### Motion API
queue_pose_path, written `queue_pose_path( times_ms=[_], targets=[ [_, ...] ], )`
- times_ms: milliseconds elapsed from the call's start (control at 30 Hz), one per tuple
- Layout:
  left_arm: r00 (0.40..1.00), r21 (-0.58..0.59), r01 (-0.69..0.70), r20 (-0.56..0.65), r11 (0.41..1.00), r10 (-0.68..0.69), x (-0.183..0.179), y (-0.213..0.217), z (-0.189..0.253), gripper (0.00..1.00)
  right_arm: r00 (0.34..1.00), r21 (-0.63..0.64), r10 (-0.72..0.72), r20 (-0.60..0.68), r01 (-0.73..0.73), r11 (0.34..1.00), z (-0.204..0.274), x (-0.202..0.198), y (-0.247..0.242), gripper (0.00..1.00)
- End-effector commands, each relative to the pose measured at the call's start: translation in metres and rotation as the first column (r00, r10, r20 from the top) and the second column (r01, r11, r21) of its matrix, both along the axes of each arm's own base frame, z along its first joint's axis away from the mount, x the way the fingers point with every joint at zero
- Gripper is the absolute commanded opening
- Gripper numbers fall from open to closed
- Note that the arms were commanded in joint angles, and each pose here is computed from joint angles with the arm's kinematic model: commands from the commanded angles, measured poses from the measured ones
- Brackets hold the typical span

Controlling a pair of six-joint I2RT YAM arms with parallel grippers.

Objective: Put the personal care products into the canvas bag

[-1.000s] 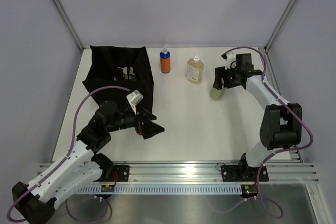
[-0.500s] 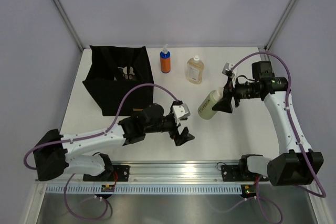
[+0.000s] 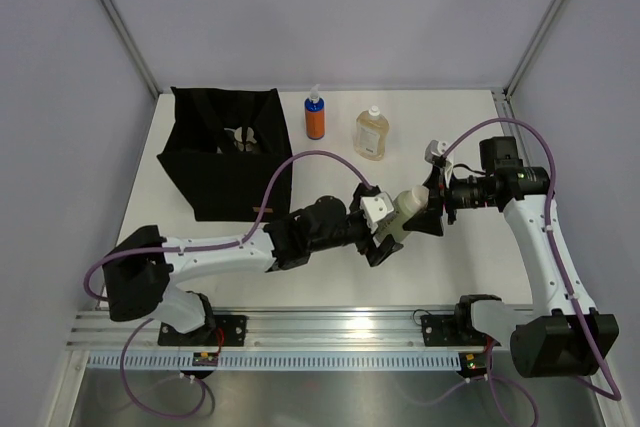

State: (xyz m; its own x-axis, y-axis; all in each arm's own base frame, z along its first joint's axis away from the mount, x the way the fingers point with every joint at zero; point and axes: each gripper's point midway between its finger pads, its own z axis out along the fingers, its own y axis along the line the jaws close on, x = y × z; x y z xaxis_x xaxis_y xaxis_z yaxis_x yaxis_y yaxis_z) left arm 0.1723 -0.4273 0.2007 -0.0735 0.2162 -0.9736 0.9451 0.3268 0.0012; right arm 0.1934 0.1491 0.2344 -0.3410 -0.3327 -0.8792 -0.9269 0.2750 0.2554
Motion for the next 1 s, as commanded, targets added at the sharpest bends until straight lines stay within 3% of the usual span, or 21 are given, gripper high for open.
queue_pose_path(
  times_ms=[0, 167, 333, 433, 467, 567, 600, 667, 700, 800, 833, 967],
  targets=[
    [0.998, -0.116, 0.001, 0.055, 0.993, 0.005, 0.004, -0.021, 0.037, 0.99, 0.995, 0.161, 0.072, 0.071, -0.083, 0.984, 0.036, -0.004, 0.018, 0.00],
    [0.997, -0.122, -0.033, 0.059, 0.992, 0.040, 0.009, -0.027, 0.037, 0.96, 0.996, 0.198, 0.084, 0.035, -0.090, 0.976, 0.040, -0.005, 0.021, 0.00],
    [0.985, -0.106, -0.145, 0.075, 0.984, 0.154, 0.031, -0.025, 0.035, 0.79, 0.997, 0.194, 0.072, 0.024, -0.075, 0.978, 0.037, -0.004, 0.020, 0.00],
    [0.982, -0.101, -0.154, 0.090, 0.983, 0.163, 0.034, -0.025, 0.035, 0.63, 0.998, 0.202, 0.069, 0.006, -0.069, 0.977, 0.037, -0.005, 0.021, 0.00],
    [0.983, -0.099, -0.146, 0.100, 0.984, 0.156, 0.033, -0.027, 0.037, 0.45, 0.998, 0.206, 0.069, 0.004, -0.068, 0.976, 0.037, -0.005, 0.021, 0.02],
    [0.986, -0.086, -0.119, 0.108, 0.989, 0.128, 0.029, -0.027, 0.037, 0.16, 0.998, 0.208, 0.068, -0.007, -0.065, 0.976, 0.037, -0.004, 0.021, 0.17],
    [0.987, -0.084, -0.110, 0.111, 0.990, 0.119, 0.028, -0.026, 0.038, 0.02, 0.998, 0.206, 0.068, -0.007, -0.065, 0.976, 0.037, -0.003, 0.021, 0.35],
    [0.987, -0.090, -0.096, 0.123, 0.991, 0.107, 0.024, -0.021, 0.043, 0.00, 0.998, 0.189, 0.056, -0.006, -0.054, 0.980, 0.035, -0.002, 0.020, 0.55],
    [0.988, -0.081, -0.085, 0.125, 0.993, 0.094, 0.020, -0.017, 0.039, 0.00, 0.999, 0.183, 0.048, 0.011, -0.050, 0.982, 0.036, -0.001, 0.019, 0.70],
    [0.988, -0.079, -0.061, 0.139, 0.995, 0.071, 0.014, -0.005, 0.040, 0.00, 0.999, 0.152, -0.002, 0.041, -0.004, 0.988, 0.035, 0.008, 0.016, 0.87],
    [0.988, -0.076, -0.055, 0.137, 0.996, 0.065, 0.012, -0.001, 0.039, 0.00, 0.999, 0.132, -0.039, 0.026, 0.036, 0.991, 0.031, 0.012, 0.014, 0.99],
    [0.991, -0.077, -0.024, 0.131, 0.997, 0.034, 0.003, 0.014, 0.039, 0.00, 0.996, 0.120, -0.078, 0.050, 0.072, 0.990, 0.033, 0.023, 0.012, 0.99]
  ],
)
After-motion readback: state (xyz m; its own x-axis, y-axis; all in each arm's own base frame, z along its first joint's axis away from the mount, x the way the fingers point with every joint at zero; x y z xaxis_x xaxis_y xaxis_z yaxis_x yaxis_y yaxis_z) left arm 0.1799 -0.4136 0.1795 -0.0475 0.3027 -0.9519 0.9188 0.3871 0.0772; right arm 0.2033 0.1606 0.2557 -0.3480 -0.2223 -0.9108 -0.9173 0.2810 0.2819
